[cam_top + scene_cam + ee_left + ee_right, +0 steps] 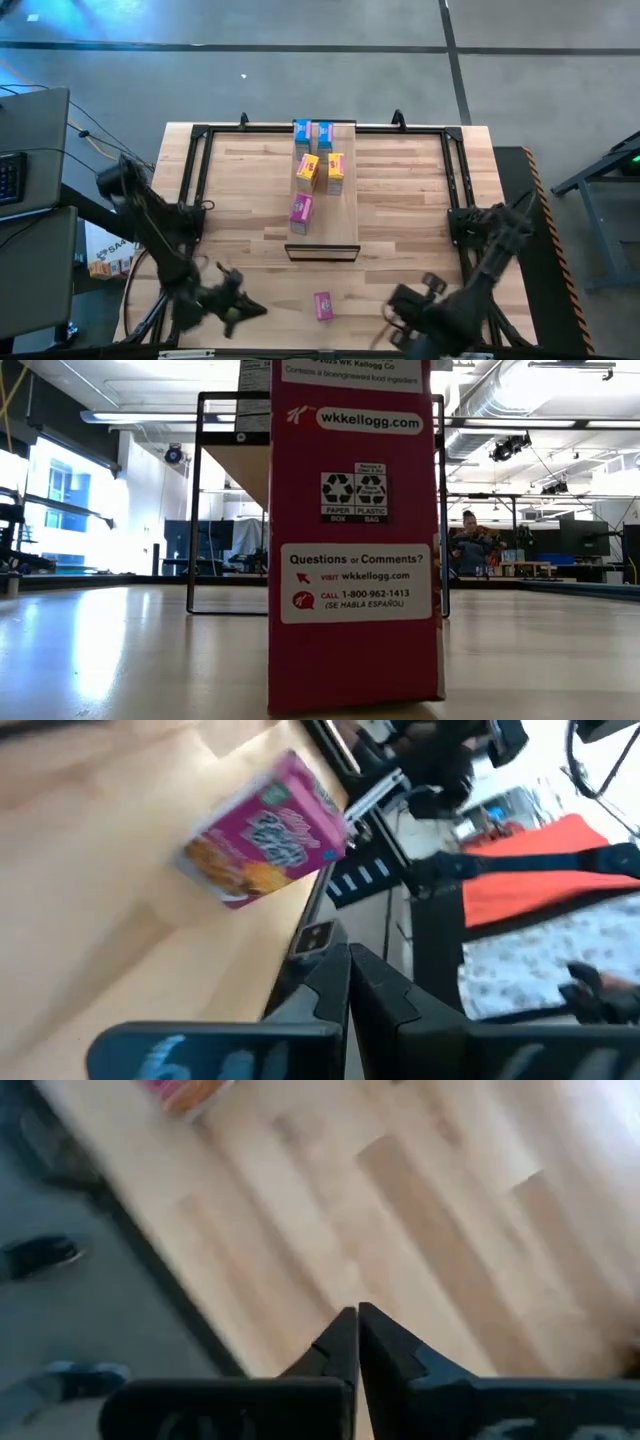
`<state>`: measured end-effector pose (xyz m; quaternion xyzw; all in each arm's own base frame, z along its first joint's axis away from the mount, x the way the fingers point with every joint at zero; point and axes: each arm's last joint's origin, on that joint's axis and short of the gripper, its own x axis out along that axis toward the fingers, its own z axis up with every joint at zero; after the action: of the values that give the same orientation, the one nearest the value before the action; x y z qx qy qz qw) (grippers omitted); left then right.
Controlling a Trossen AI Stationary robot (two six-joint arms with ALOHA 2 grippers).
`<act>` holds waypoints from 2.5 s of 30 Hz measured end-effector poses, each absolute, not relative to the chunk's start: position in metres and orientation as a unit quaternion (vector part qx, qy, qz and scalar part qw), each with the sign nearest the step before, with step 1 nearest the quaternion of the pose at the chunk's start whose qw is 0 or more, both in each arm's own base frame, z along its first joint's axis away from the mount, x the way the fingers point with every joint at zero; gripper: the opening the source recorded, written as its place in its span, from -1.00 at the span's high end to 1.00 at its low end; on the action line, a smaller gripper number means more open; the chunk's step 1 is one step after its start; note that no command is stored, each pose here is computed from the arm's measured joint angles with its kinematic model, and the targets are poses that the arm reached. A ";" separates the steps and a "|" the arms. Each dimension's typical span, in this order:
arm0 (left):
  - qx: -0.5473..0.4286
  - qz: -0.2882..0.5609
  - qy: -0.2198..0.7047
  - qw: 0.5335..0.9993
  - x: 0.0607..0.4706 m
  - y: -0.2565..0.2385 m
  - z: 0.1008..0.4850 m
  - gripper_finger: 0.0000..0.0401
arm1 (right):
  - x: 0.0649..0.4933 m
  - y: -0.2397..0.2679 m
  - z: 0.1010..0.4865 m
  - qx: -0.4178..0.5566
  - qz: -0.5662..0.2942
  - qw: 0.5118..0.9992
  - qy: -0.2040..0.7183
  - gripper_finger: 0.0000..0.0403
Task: Stack cereal on shelf
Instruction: Put the purple cereal box on the shelf
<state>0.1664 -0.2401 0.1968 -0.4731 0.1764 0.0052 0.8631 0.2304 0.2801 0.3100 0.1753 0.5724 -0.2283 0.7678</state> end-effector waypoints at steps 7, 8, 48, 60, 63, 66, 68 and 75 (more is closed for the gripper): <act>-0.487 0.029 0.229 0.842 0.246 -0.290 0.193 1.00 | 0.161 0.270 0.300 0.297 -0.130 0.824 0.466 1.00; -0.485 0.044 0.240 0.840 0.255 -0.293 0.192 1.00 | 0.154 0.266 0.298 0.315 -0.118 0.829 0.447 1.00; -0.098 0.100 0.279 0.950 0.315 -0.276 0.097 1.00 | 0.147 0.250 0.285 0.312 -0.060 0.885 0.339 1.00; -0.103 0.105 0.275 0.950 0.336 -0.255 0.099 1.00 | 0.158 0.247 0.287 0.304 -0.055 0.893 0.329 1.00; -0.112 0.079 0.264 0.955 0.343 -0.254 0.103 1.00 | 0.161 0.246 0.287 0.298 -0.054 0.894 0.330 1.00; -0.123 0.060 0.260 0.956 0.346 -0.254 0.106 1.00 | 0.161 0.246 0.287 0.295 -0.050 0.894 0.335 1.00; -0.127 0.060 0.261 0.955 0.346 -0.255 0.106 1.00 | 0.161 0.246 0.287 0.295 -0.049 0.893 0.336 1.00; -0.174 0.053 0.225 0.957 0.351 -0.259 0.106 1.00 | 0.165 0.244 0.287 0.305 -0.058 0.889 0.336 1.00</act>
<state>0.3505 -0.2588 0.1065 -0.1737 0.2247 0.0528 0.9574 0.1651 0.2435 0.2872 0.3052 0.3357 -0.0577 0.8893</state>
